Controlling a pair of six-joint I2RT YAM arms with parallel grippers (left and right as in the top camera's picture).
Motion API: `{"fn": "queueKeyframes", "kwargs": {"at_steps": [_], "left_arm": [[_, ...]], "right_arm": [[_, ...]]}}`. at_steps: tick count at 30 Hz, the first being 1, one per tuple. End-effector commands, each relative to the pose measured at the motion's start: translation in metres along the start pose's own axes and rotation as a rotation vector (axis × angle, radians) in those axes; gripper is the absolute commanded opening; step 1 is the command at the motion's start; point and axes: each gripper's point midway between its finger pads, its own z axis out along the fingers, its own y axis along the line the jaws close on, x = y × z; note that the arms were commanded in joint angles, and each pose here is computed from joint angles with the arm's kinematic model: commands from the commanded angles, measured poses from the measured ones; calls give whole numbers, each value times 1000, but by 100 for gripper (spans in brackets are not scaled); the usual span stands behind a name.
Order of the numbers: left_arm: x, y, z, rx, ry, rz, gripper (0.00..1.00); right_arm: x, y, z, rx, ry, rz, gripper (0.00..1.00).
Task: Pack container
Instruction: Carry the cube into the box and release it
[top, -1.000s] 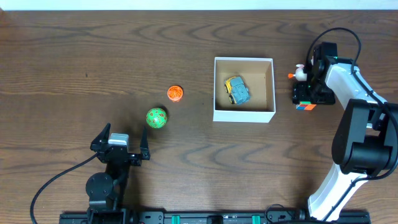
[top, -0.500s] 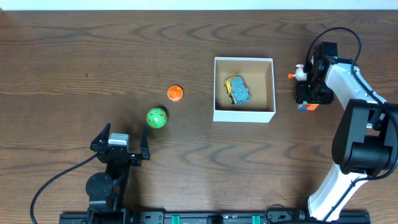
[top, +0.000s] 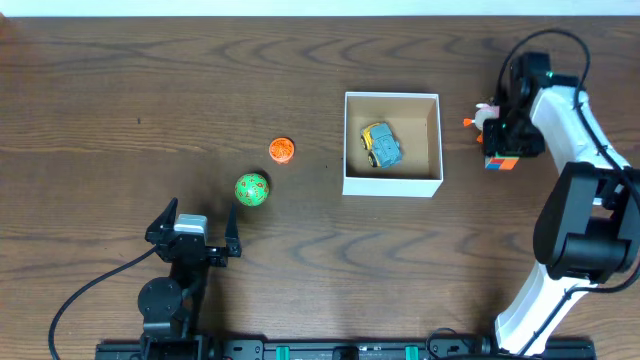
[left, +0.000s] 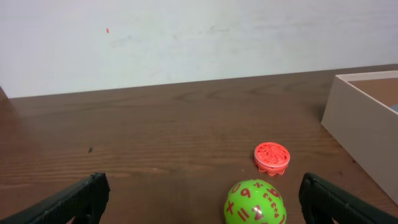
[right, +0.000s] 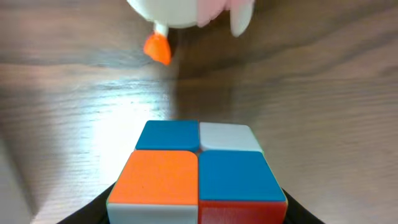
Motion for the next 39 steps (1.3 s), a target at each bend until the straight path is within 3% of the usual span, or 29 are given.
{"fn": "queueKeyframes", "kwargs": {"at_steps": [1, 9, 13, 20, 39], "left_arm": [[17, -5, 1, 22, 51, -10, 98], [18, -5, 2, 22, 58, -11, 98], [19, -5, 2, 23, 62, -11, 98], [19, -5, 2, 23, 62, -11, 98], [19, -5, 2, 23, 62, -11, 98]], "right_arm": [[-25, 14, -40, -2, -81, -34, 46], [-43, 95, -140, -78, -229, -249, 49], [-46, 142, -158, -83, -308, -414, 49], [-57, 181, -149, -71, -359, -488, 49], [-41, 181, -93, -88, -181, -484, 55]]}}
